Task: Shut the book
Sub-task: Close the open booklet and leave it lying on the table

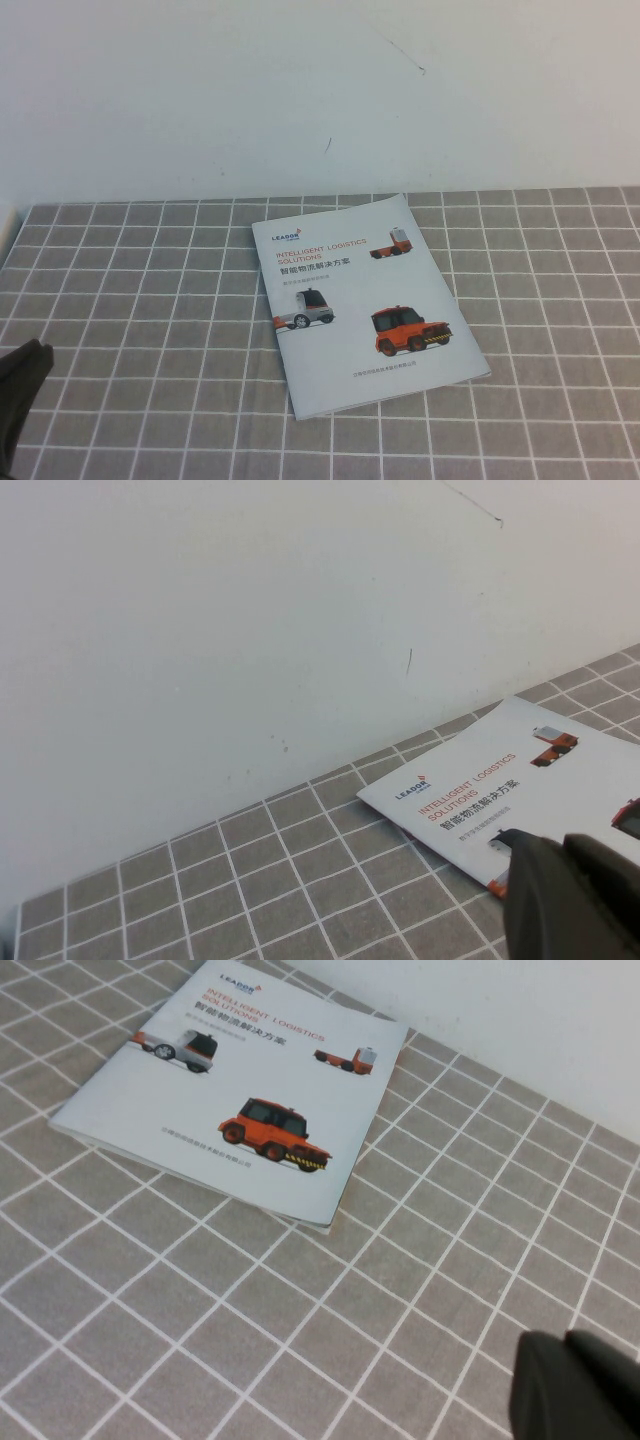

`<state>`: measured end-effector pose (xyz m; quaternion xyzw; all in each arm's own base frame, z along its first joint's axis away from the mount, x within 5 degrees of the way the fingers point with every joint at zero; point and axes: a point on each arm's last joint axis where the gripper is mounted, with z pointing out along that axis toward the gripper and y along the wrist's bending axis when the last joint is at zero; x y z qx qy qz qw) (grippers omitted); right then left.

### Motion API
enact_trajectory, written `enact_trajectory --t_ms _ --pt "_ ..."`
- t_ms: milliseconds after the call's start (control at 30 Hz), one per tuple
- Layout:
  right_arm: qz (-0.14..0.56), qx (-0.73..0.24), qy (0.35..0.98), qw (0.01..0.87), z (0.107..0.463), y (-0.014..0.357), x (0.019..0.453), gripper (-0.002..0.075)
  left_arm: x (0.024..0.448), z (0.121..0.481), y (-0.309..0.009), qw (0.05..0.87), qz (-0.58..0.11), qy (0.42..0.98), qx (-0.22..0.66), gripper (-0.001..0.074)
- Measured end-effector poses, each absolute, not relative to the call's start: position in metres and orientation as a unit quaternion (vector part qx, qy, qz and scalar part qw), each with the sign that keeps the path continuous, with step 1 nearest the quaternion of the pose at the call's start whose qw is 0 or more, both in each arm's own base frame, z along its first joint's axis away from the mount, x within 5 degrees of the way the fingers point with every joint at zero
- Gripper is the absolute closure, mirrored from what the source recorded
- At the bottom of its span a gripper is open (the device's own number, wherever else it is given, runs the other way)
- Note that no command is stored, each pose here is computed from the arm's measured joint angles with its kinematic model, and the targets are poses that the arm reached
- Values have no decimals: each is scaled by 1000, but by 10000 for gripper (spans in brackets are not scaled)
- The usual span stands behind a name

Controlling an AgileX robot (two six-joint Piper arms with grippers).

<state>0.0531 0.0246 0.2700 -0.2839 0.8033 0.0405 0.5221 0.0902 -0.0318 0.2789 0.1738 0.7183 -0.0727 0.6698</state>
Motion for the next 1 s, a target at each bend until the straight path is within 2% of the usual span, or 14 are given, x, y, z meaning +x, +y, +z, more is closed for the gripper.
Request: enact_trajectory --t_ms 300,500,767,867,1000 --pt "40 -284 803 522 270 25 53 727 91 279 -30 674 -68 717 163 738" --pt "40 -284 803 522 270 25 53 727 94 268 -17 693 -11 712 116 738" --pt "41 -283 803 522 270 25 53 727 80 254 -8 729 114 651 180 738" --pt "41 -283 803 522 270 25 53 727 74 244 -7 750 114 628 172 738" --pt "41 -283 803 522 270 25 53 727 67 223 -7 761 84 624 156 738"
